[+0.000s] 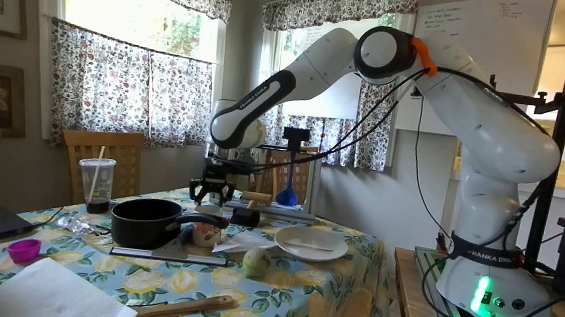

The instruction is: Rotate the white mug clockwise

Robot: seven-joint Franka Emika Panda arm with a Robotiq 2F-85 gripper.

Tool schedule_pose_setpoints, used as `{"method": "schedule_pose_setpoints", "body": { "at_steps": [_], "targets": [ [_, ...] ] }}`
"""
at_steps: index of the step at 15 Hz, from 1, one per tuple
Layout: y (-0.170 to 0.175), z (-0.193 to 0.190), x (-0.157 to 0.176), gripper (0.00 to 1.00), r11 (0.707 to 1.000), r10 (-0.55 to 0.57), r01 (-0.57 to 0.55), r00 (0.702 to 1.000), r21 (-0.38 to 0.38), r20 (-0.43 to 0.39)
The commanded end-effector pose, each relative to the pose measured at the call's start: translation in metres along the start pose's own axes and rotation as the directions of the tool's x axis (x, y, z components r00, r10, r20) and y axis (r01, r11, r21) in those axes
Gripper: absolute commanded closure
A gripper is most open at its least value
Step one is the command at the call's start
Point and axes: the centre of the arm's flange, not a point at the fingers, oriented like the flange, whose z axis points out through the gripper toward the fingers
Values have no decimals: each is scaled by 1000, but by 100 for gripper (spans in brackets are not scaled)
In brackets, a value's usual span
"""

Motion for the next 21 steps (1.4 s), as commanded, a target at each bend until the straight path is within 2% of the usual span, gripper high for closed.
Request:
{"method": "schedule_pose_setpoints", "body": {
  "at_steps": [1, 5, 8, 9, 14, 19, 21],
  "targets": [
    [-4, 1, 5, 48, 1000, -1, 1, 1000, 2, 24],
    [3, -5, 3, 46, 1000, 1, 0, 1000, -7, 18],
    [10, -6, 1, 37, 1000, 23, -23, 1000, -15, 18],
    [12, -7, 0, 39, 999, 30, -29, 999, -17, 21],
    [17, -8, -6, 37, 998, 56, -56, 997, -6, 49],
    [24, -13, -13, 43, 993, 118, -118, 992, 0, 43],
    [31, -15, -14, 42, 989, 146, -146, 988, -3, 43]
  ]
}}
